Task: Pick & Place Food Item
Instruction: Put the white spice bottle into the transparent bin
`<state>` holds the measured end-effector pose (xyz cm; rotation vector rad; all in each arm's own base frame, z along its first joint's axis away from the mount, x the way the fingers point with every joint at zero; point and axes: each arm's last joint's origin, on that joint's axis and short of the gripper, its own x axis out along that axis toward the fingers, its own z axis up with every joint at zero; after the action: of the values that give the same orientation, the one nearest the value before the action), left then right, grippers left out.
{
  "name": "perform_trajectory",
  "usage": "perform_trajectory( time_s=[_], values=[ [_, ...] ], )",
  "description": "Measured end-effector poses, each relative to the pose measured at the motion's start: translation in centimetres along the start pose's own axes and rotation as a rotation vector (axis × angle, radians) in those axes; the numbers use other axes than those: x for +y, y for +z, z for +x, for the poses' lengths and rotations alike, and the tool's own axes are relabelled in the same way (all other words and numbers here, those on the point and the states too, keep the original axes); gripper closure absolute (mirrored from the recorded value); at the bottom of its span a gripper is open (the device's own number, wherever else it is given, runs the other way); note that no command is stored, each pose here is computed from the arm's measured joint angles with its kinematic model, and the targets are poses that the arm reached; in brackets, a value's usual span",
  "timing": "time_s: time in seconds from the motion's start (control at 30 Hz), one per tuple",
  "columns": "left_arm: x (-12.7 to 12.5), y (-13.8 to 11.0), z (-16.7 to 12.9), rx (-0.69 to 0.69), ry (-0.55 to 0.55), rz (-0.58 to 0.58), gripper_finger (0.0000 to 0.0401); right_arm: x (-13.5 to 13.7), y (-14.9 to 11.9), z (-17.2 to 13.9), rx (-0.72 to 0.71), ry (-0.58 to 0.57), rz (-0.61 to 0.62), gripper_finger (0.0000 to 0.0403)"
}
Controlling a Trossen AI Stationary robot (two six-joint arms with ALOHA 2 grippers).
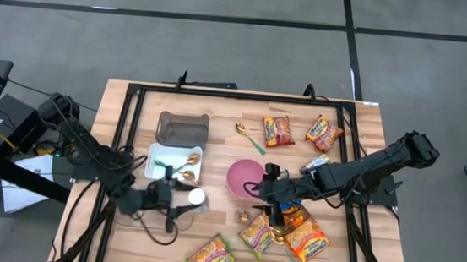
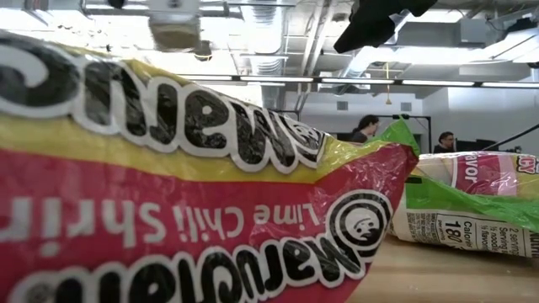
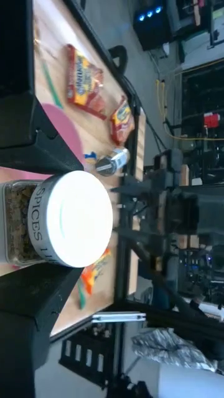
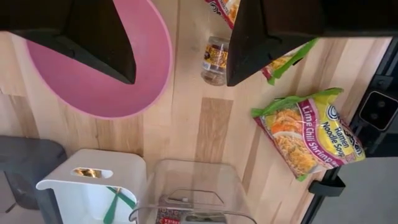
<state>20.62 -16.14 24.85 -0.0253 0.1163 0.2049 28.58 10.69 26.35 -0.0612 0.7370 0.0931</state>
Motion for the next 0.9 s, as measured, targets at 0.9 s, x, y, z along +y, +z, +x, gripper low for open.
perform_trajectory(
  time_s=[0.9],
  values=[
    [-0.7,-5.8,-5.3,0.051,0.166,-0.04,0.0207,0.3,0.1,0.0,-0.015,0.011,0.013,0.0159]
  ],
)
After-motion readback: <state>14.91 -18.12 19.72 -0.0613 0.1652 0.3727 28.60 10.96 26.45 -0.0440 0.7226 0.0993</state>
